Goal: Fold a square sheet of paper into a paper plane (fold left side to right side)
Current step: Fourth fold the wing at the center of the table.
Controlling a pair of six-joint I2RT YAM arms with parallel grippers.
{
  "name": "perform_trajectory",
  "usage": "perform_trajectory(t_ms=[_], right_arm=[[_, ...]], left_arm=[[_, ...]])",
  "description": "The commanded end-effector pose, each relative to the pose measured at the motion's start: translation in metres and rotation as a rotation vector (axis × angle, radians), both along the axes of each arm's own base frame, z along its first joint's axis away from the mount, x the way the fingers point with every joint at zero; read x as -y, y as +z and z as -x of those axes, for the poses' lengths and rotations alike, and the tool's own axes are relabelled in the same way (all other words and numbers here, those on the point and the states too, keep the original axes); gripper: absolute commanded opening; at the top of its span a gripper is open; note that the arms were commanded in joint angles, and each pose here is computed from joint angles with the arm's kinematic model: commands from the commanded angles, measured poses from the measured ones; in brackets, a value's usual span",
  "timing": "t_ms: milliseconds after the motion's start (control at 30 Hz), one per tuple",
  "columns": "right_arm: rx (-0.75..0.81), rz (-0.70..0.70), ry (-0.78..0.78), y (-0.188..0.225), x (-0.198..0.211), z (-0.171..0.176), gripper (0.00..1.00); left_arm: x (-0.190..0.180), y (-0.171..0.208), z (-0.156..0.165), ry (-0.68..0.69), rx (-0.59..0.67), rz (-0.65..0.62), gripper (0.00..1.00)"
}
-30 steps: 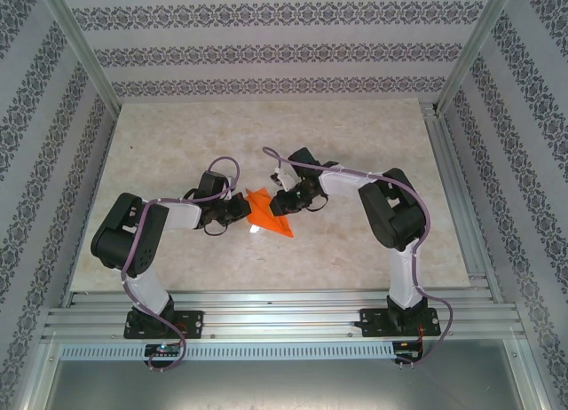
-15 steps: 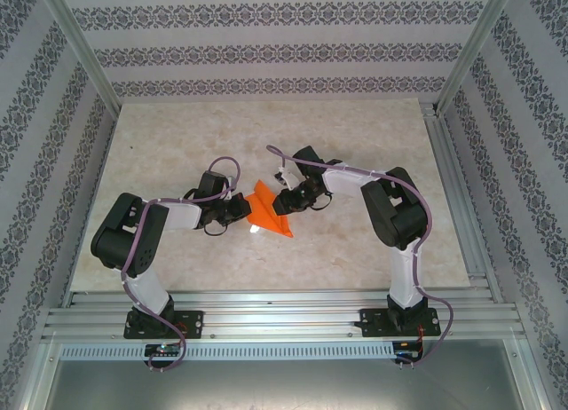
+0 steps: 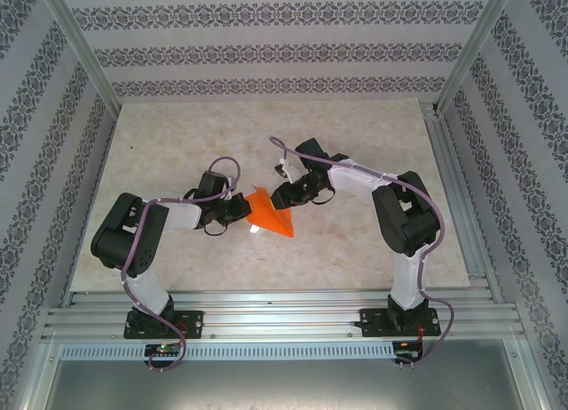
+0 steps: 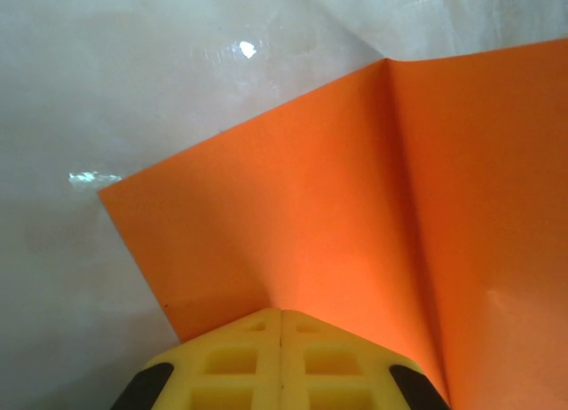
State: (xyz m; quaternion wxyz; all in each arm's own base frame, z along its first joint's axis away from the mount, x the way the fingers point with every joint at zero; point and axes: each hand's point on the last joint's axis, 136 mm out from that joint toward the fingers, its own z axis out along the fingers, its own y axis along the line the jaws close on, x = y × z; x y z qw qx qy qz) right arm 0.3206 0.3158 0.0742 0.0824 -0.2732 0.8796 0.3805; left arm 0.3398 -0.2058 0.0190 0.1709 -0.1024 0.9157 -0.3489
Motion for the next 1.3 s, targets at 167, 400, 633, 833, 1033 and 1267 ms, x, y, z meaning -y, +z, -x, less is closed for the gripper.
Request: perform_trajectory(t_ms=[167,400,633,833,1033,1267], right_arm=[[0.042,-0.034,0.004,0.02,-0.004,-0.006,0.39],[0.033,0.016,0.024,0.004,-0.012,-0.005,0.38],[0.034,0.03,0.033,0.0,-0.019,-0.007,0.35],[0.116,0.063,0.019,0.011,-0.015,-0.006,0.4],[0.254,0.144,0.004,0.031,-0.011,0.006,0.45],[0.262,0.204,0.04,0.016,-0.027,0.026,0.47]], left_arm=[[-0.008,-0.017,0.009,0.005,-0.048,-0.071,0.0],[-0.007,-0.017,0.009,0.002,-0.047,-0.069,0.0],[-0.005,-0.018,0.009,-0.001,-0.048,-0.066,0.0],[-0.005,-0.018,0.008,0.001,-0.051,-0.059,0.0],[-0.003,-0.016,0.008,0.006,-0.055,-0.048,0.0],[-0.002,-0.015,0.008,0.002,-0.056,-0.048,0.0]])
